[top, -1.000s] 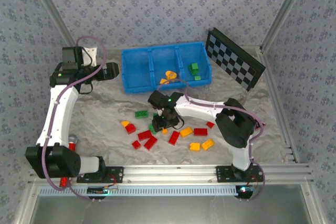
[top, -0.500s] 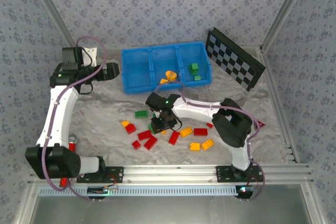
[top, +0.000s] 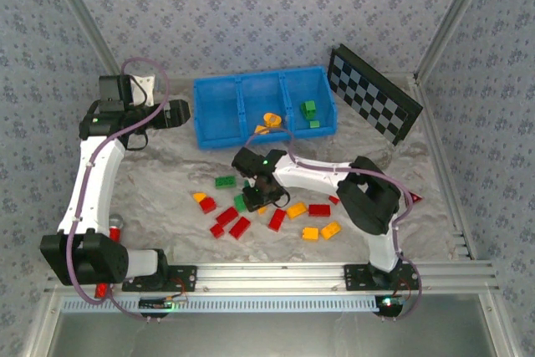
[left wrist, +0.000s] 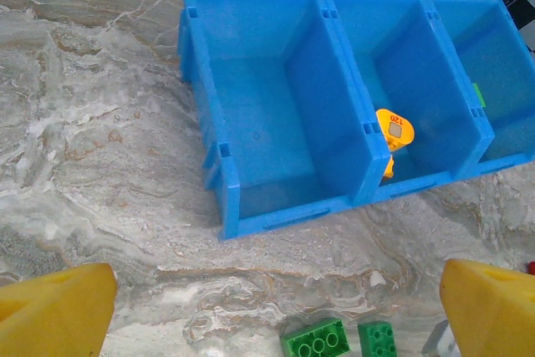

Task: Sort the legos into containers by color
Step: Pick up the lego from the bottom-center of the table.

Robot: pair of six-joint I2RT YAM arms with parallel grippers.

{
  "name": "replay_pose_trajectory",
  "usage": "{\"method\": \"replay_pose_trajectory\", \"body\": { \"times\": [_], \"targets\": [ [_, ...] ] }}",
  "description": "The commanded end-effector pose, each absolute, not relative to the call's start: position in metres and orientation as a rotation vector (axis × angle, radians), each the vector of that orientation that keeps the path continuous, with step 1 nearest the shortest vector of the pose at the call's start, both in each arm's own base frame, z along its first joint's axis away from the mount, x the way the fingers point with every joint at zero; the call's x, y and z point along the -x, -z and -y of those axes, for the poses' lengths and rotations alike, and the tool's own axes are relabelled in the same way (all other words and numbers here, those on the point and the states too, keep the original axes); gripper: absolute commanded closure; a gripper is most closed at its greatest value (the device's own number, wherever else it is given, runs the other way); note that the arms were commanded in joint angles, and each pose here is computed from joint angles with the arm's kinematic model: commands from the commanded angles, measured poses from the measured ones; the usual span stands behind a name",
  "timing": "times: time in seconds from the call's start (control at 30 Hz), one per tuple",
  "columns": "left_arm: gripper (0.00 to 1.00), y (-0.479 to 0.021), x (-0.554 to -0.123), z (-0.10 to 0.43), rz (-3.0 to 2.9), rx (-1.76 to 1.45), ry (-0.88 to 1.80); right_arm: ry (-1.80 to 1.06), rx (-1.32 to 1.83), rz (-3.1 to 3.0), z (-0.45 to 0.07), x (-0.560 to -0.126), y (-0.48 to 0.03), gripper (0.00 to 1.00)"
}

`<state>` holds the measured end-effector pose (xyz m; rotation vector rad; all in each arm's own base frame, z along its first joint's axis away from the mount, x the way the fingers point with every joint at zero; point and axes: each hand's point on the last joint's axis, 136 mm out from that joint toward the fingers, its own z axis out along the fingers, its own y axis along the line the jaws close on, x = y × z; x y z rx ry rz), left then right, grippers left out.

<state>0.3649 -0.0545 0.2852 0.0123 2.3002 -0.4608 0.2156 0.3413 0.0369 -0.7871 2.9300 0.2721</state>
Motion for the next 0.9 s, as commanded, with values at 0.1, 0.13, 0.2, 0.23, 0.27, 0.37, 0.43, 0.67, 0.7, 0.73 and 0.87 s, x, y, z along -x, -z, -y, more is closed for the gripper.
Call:
{"method": "replay_pose_trajectory", "body": {
  "times": [0.1, 0.13, 0.2, 0.23, 0.27, 0.37, 0.43, 0.67, 0.7, 0.73, 0.87],
  "targets": [
    [0.01, -0.298, -0.361, 0.054, -2.259, -0.012, 0.471, -0.105, 0.839, -2.986, -0.319, -0.211, -0.011, 0.55],
    [0.01, -0.297, -0.362, 0.054, -2.259, -0.011, 0.471, -0.107, 0.843, -2.986, -0.319, -0.211, -0.010, 0.55],
    [0.01, -0.298, -0.362, 0.055, -2.258, -0.013, 0.471, -0.110, 0.852, -2.983, -0.320, -0.212, -0.009, 0.57],
    [0.01, -0.298, -0.362, 0.054, -2.259, -0.011, 0.469, -0.110, 0.853, -2.983, -0.321, -0.212, -0.008, 0.59],
    [0.01, -0.298, -0.362, 0.054, -2.258, -0.012, 0.470, -0.109, 0.857, -2.983, -0.321, -0.212, -0.008, 0.60],
    [0.01, -0.297, -0.362, 0.054, -2.260, -0.011, 0.469, -0.101, 0.864, -2.986, -0.319, -0.212, -0.007, 0.66],
    [0.01, -0.297, -0.362, 0.054, -2.261, -0.013, 0.469, -0.094, 0.862, -3.002, -0.314, -0.210, -0.011, 0.69],
    [0.01, -0.303, -0.361, 0.057, -2.238, -0.037, 0.485, -0.084, 0.820, -2.861, -0.292, -0.282, -0.067, 0.72],
    [0.01, -0.307, -0.359, 0.058, -2.221, -0.024, 0.498, -0.078, 0.822, -2.821, -0.292, -0.297, -0.077, 0.72],
    [0.01, -0.314, -0.362, 0.055, -2.184, 0.005, 0.499, -0.071, 0.813, -2.789, -0.290, -0.312, -0.086, 0.72],
    [0.01, -0.314, -0.359, 0.027, -2.153, 0.239, 0.421, -0.070, 0.803, -2.654, -0.297, -0.371, -0.114, 0.72]
  ]
}}
